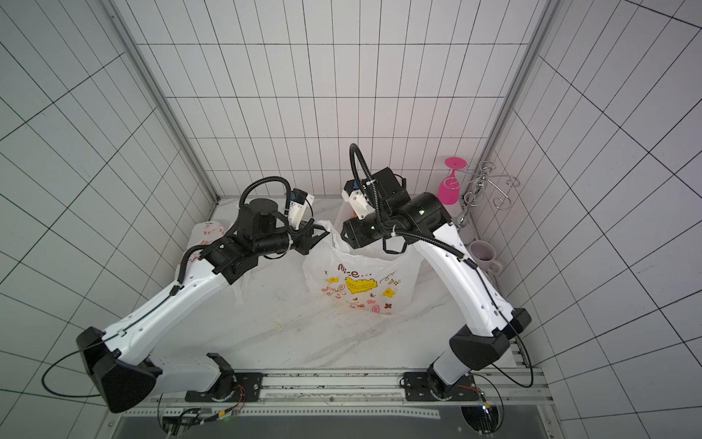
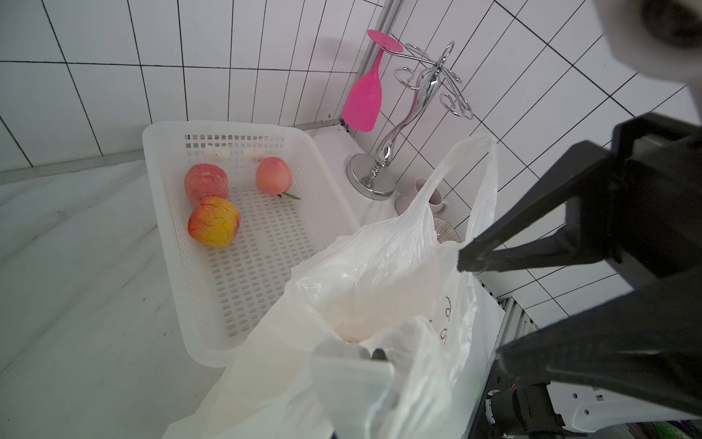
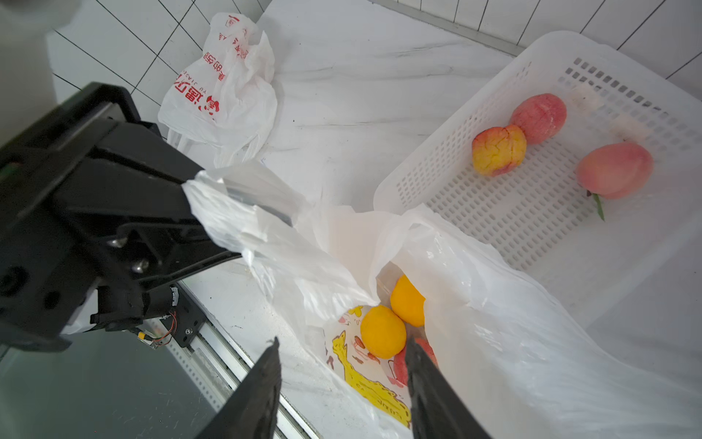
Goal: Place the peach into a plastic bag & tie a knot
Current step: Adjust the plastic bag at the center of the board.
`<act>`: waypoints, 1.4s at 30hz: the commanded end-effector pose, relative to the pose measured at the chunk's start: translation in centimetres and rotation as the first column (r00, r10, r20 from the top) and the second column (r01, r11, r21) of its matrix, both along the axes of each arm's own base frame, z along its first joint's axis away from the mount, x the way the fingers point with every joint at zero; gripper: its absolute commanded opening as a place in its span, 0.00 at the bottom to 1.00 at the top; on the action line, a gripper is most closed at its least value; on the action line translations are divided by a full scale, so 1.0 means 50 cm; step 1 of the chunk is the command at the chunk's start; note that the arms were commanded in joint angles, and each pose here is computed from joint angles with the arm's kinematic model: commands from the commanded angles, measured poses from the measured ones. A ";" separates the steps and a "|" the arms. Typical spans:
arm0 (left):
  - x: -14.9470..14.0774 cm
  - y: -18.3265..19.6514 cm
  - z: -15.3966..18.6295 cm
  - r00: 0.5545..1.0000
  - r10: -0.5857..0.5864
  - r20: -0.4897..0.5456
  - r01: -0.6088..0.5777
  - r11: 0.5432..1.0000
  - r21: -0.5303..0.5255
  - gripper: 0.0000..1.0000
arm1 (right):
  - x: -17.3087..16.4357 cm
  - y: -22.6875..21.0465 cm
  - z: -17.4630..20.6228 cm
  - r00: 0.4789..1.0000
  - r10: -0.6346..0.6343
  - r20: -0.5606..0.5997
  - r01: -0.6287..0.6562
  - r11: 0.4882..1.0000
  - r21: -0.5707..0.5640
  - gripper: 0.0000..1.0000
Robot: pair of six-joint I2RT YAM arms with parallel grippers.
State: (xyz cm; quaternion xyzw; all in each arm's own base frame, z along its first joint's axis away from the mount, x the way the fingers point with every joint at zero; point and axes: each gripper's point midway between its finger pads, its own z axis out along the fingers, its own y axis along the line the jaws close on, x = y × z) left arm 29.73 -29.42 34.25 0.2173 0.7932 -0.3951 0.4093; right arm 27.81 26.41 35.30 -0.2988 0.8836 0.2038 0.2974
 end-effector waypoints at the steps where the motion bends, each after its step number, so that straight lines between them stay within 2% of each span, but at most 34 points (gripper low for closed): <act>1: -0.004 -0.006 0.008 0.999 -0.033 0.009 0.033 0.999 0.002 0.01 | 0.015 0.037 -0.038 0.993 0.098 0.066 -0.095 0.994 -0.057 0.54; 5: -0.009 -0.002 -0.005 0.999 -0.035 0.005 0.035 0.999 0.016 0.01 | 0.033 0.045 -0.030 0.983 0.117 0.140 -0.110 0.992 -0.055 0.53; 8: -0.013 -0.003 -0.015 0.999 -0.047 -0.001 0.047 0.999 0.023 0.01 | 0.040 0.066 -0.029 0.977 0.152 0.151 -0.148 0.988 -0.039 0.50; 17: -0.022 0.004 -0.014 0.998 -0.063 0.020 0.062 0.997 0.043 0.01 | 0.062 0.083 -0.022 0.973 0.159 0.169 -0.153 0.987 -0.044 0.30; 26: -0.027 0.006 -0.035 0.995 -0.094 0.014 0.093 0.994 0.057 0.03 | 0.056 0.081 0.043 0.959 0.150 0.242 -0.165 0.985 0.043 0.15; 28: -0.033 0.012 -0.035 0.993 -0.118 0.024 0.117 0.992 0.037 0.09 | 0.061 0.076 0.050 0.960 0.143 0.239 -0.165 0.984 0.074 0.13; 33: -0.013 0.050 -0.024 0.989 -0.130 0.071 0.136 0.987 -0.083 0.38 | 0.057 0.060 0.086 0.947 0.154 0.283 -0.212 0.959 0.188 0.11; 36: -0.016 0.047 -0.001 0.976 -0.164 0.143 0.185 0.971 -0.148 0.54 | 0.045 0.060 0.091 0.936 0.181 0.301 -0.251 0.944 0.213 0.09; 39: -0.036 0.031 0.025 0.945 -0.209 0.252 0.253 0.955 -0.154 0.66 | 0.039 0.060 0.084 0.933 0.201 0.297 -0.271 0.938 0.217 0.09; 42: -0.039 0.036 0.031 0.909 -0.200 0.365 0.255 0.961 -0.108 0.77 | 0.035 0.060 0.083 0.931 0.210 0.297 -0.283 0.932 0.227 0.08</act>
